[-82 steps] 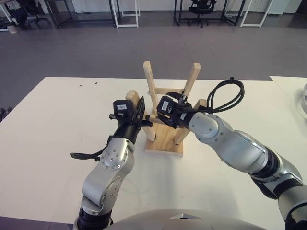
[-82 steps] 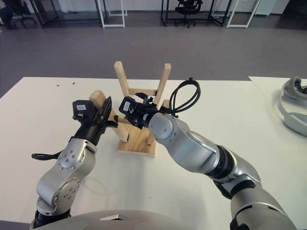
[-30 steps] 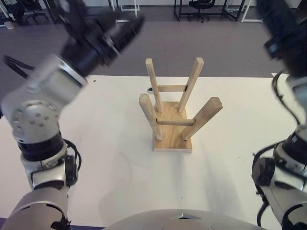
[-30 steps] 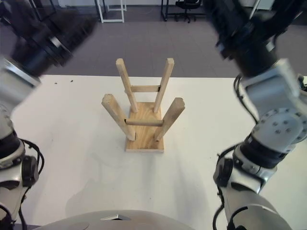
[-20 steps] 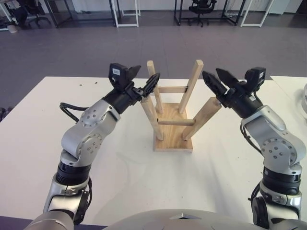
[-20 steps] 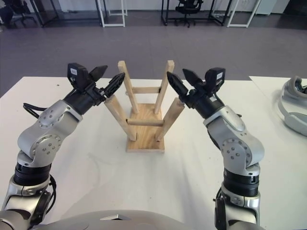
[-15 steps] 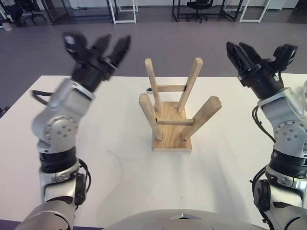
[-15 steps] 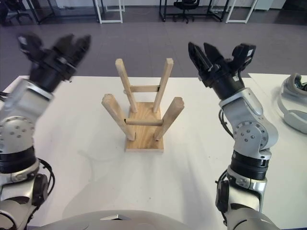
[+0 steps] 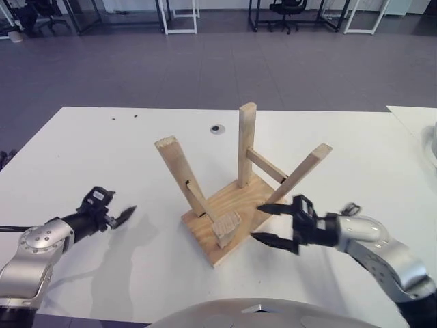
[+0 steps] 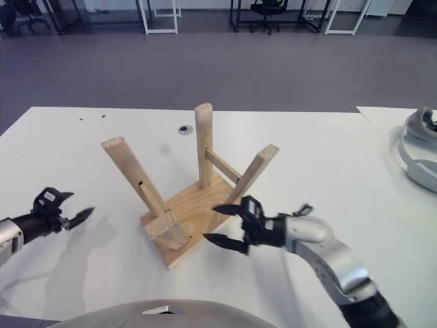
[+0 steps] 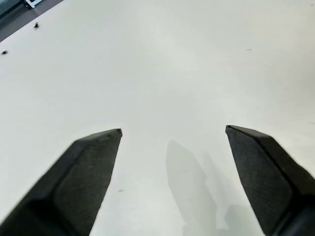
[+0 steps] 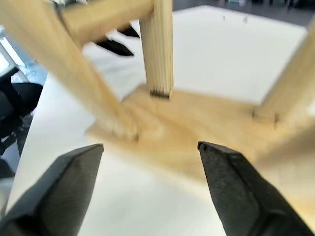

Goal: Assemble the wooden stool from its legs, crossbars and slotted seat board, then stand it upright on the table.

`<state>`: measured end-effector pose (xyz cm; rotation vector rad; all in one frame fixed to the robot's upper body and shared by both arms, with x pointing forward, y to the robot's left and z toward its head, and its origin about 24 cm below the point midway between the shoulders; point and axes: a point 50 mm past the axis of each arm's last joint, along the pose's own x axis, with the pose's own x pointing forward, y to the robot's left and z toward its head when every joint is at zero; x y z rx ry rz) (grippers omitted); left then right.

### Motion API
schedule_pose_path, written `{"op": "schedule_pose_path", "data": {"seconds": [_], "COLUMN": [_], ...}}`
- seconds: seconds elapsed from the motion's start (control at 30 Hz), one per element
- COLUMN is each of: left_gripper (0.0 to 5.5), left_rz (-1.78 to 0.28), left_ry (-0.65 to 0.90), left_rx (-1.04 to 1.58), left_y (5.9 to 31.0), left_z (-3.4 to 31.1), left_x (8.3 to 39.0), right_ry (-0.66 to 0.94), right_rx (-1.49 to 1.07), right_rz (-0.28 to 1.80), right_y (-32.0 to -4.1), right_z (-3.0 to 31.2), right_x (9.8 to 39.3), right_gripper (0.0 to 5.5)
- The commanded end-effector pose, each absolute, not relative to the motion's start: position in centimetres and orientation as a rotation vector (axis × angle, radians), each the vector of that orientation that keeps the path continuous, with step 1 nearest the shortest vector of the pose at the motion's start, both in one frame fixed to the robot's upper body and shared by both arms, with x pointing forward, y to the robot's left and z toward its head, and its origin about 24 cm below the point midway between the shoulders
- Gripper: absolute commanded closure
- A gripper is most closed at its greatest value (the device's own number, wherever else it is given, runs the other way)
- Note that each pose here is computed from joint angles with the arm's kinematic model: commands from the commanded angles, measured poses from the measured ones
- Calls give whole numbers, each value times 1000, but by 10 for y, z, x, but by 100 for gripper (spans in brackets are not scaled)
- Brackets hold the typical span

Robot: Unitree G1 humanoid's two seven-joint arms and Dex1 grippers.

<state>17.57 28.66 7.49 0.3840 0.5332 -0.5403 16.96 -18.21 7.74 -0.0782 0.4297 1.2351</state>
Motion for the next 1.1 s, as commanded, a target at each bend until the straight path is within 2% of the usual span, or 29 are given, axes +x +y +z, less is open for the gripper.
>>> {"op": "schedule_pose_path", "data": {"seconds": [0.03, 0.13, 0.23, 0.37, 0.47, 0.57, 0.7, 0.8, 0.97, 1.1], "left_gripper": [160, 160, 160, 160, 160, 160, 160, 160, 160, 160], "left_rz": [-715, -778, -819, -635, -460, -477, -426, -474, -615, -684], "left_ry": [619, 608, 605, 492, 393, 383, 396, 453, 500, 524], "left_rx": [356, 358, 415, 440, 302, 257, 304, 340, 290, 245], "left_y": [260, 235, 217, 214, 206, 200, 231, 235, 199, 174], "left_z": [65, 55, 41, 37, 33, 31, 35, 37, 32, 37], "left_x": [159, 166, 181, 217, 242, 238, 219, 196, 180, 173], "right_ry": [436, 377, 389, 517, 506, 445, 405, 433, 440, 378], "right_rx": [-103, -149, -183, -251, -240, -216, -186, -228, -232, -158], "right_rz": [1059, 825, 766, 932, 946, 776, 562, 536, 577, 719], "right_y": [-232, -257, -239, -220, -221, -227, -228, -226, -215, -183], "right_z": [76, 68, 40, -2, -9, -2, 9, 8, 13, 27], "right_x": [201, 254, 285, 265, 240, 224, 206, 203, 200, 204], "right_gripper": [189, 189, 189, 189, 189, 189, 189, 189, 189, 189]}}
